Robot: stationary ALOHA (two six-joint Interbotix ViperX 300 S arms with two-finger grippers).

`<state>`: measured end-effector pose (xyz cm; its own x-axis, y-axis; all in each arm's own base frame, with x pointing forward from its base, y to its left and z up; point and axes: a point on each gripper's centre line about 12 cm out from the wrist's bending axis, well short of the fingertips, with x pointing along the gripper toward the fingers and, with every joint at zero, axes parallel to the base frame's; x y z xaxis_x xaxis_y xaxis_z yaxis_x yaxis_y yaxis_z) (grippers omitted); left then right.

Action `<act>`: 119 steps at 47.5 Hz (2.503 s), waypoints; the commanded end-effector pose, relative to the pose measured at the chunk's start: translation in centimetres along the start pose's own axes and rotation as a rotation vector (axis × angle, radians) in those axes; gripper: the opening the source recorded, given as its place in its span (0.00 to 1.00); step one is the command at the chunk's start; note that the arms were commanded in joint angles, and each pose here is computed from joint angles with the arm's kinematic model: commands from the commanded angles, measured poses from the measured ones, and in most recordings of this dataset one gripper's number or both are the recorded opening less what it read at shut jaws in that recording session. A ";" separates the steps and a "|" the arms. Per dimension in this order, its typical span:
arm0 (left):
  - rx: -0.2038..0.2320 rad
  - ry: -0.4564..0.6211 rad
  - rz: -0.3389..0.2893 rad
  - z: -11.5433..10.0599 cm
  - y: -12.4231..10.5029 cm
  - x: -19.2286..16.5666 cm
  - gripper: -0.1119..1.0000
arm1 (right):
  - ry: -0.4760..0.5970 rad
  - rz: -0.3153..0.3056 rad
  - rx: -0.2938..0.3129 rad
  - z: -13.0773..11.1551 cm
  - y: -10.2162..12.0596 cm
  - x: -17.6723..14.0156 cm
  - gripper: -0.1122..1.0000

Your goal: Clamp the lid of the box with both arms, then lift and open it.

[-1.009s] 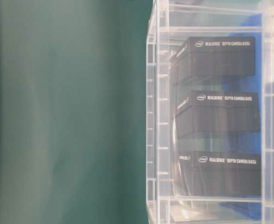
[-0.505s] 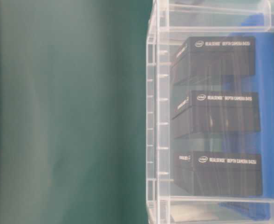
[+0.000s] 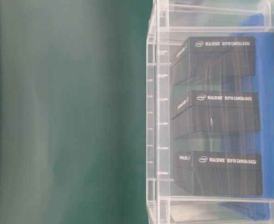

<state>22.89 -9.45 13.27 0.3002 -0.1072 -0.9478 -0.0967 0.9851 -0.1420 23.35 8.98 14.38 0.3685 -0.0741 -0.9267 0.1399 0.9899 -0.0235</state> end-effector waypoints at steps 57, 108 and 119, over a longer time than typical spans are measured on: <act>0.348 -0.422 -0.208 9.3 -8.8 -12.6 0.11 | -0.444 0.120 -0.113 9.9 4.9 -13.2 0.10; 0.276 -1.048 0.127 12.7 5.8 -25.6 0.11 | -0.894 -0.296 0.149 11.4 -12.8 -23.8 0.10; 0.220 -1.090 0.192 11.4 8.1 -25.8 0.11 | -0.933 -0.323 0.178 10.1 -14.7 -23.6 0.10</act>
<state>25.65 2.34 39.20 0.9708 0.0987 -0.2186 -0.0700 0.9883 0.1354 22.17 -4.67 39.88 0.8460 -0.4722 -0.2477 0.4631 0.8809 -0.0979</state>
